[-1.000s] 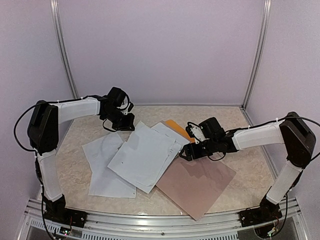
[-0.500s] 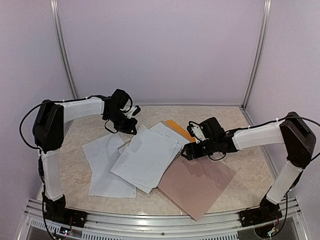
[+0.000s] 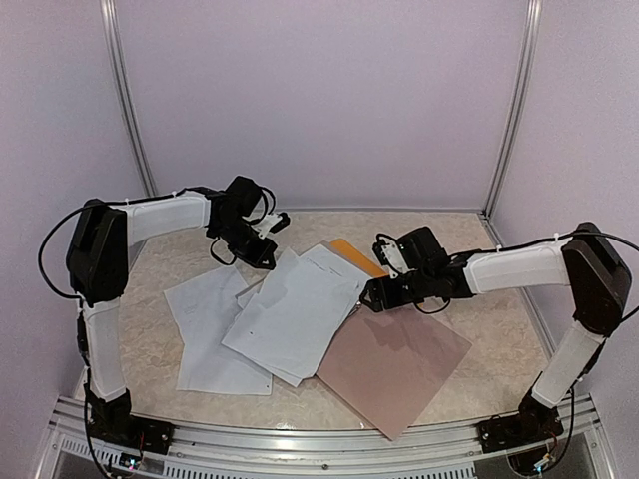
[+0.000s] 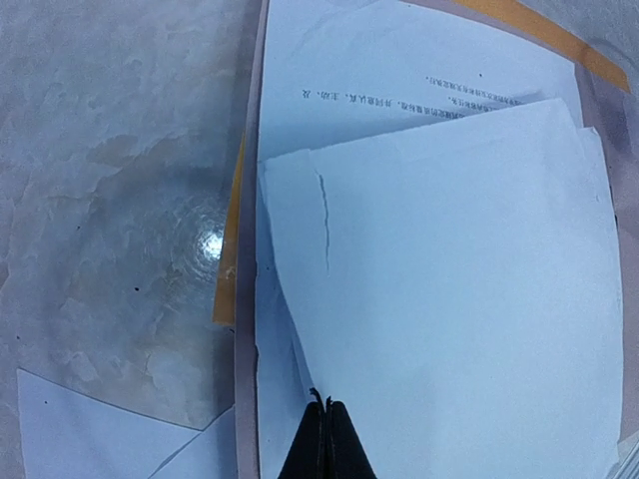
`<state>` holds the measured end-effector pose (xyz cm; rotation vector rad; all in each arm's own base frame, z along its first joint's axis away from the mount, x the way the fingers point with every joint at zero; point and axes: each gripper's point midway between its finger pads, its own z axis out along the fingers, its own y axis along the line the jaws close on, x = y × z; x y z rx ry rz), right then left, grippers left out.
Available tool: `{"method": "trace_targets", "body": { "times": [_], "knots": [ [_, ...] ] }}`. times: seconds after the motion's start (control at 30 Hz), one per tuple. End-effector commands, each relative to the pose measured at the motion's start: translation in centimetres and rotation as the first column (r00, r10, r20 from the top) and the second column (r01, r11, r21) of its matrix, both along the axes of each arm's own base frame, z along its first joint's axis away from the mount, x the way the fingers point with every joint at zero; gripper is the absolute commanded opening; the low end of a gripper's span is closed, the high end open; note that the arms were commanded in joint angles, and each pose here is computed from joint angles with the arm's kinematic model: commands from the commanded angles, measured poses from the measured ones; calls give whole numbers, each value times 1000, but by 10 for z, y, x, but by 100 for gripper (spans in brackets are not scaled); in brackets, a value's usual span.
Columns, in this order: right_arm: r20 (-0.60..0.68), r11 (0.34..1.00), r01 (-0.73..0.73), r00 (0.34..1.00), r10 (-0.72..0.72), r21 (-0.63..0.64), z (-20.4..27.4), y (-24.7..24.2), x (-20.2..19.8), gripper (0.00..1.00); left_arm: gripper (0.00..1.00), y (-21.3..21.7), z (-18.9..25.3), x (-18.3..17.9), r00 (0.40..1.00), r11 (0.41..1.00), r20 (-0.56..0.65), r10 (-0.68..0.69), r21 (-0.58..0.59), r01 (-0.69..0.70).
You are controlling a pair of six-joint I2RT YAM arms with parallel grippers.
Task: Put the files into the folder
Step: Adjust the file in the folder with some files.
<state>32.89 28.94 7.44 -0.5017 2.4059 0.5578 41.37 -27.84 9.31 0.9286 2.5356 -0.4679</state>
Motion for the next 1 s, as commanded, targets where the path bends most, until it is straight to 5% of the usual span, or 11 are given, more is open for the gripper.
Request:
{"method": "trace_targets", "body": {
  "times": [0.0,0.43,0.97],
  "knots": [
    [42,999,-13,999,11,49,22,14,20,76,0,-2,-1,-2,997,996,28,-76,50,75],
    [-35,985,-56,997,62,161,1,39,36,70,0,5,-5,-3,995,988,42,-94,125,89],
    [-77,972,-33,996,52,232,-14,43,42,70,22,13,36,-21,980,995,186,72,50,-82]
  ]
}}
